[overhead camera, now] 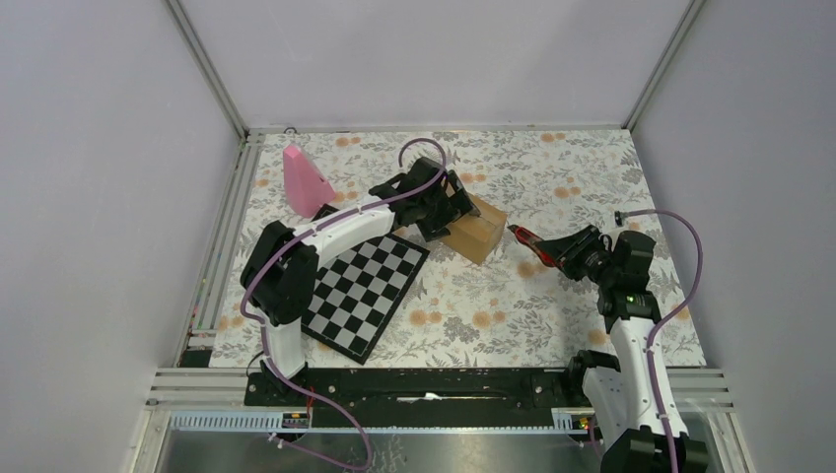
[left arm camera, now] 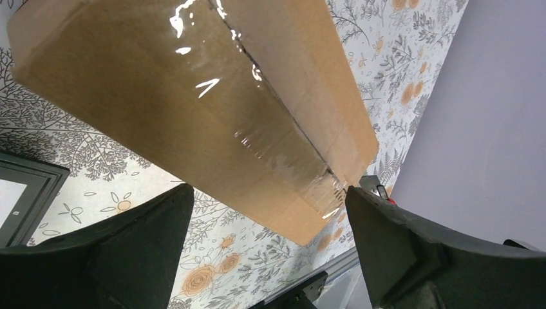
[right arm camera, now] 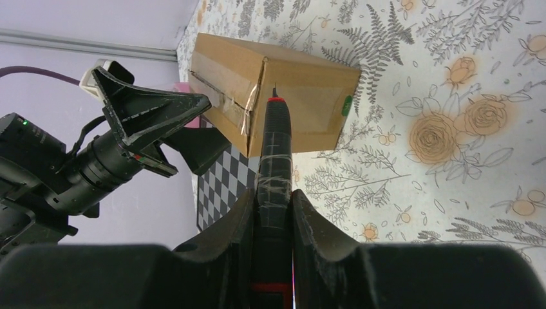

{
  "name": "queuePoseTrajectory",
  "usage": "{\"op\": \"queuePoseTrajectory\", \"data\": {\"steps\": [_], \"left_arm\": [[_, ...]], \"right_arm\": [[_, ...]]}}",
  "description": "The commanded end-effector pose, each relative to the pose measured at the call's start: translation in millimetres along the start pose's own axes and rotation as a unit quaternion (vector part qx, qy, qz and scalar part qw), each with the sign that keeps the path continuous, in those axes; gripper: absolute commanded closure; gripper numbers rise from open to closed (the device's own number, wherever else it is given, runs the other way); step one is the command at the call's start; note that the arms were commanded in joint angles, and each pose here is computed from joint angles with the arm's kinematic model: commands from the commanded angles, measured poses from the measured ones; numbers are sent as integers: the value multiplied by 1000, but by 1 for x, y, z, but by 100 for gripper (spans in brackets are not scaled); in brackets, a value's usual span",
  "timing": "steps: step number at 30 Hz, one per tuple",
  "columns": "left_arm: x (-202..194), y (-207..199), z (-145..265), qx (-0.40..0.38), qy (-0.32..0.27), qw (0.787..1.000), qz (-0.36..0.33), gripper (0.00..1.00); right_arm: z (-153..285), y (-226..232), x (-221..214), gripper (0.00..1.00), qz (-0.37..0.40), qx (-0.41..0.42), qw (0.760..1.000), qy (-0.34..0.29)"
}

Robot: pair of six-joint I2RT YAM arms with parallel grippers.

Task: Unpack the express box
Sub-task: Cut the express box at the center of the board.

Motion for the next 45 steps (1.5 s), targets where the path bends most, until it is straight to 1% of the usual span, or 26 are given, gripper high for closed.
{"op": "queuePoseTrajectory", "data": {"steps": [1, 6, 8, 13, 23, 45], "left_arm": [[12, -28, 10, -35, -28, 999, 7, 4], [14, -26, 11, -5, -46, 999, 13, 3], [17, -24, 10, 5, -63, 998, 18, 3], [19, -25, 7, 15, -70, 997, 26, 3], [17, -26, 9, 18, -72, 997, 30, 3], [10, -35, 13, 7, -66, 997, 25, 3]], "right_arm": [[-3, 25, 22, 100, 12, 62, 998, -29], [-4, 26, 26, 100, 10, 63, 997, -39], [-5, 25, 25, 100, 9, 62, 997, -35], [-7, 22, 23, 100, 6, 60, 998, -33], [-10, 10, 13, 100, -16, 50, 998, -27], [-9, 16, 11, 100, -23, 78, 996, -25]]}}
Point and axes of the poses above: each gripper's point midway between its finger pads, its own z axis back along the fingers, its own y axis along the line the jaws close on, x = y × z, the point moved 4 cm from there along z, back along the fingers, and after that the axes turned 9 degrees about z, right-handed, at the moved point
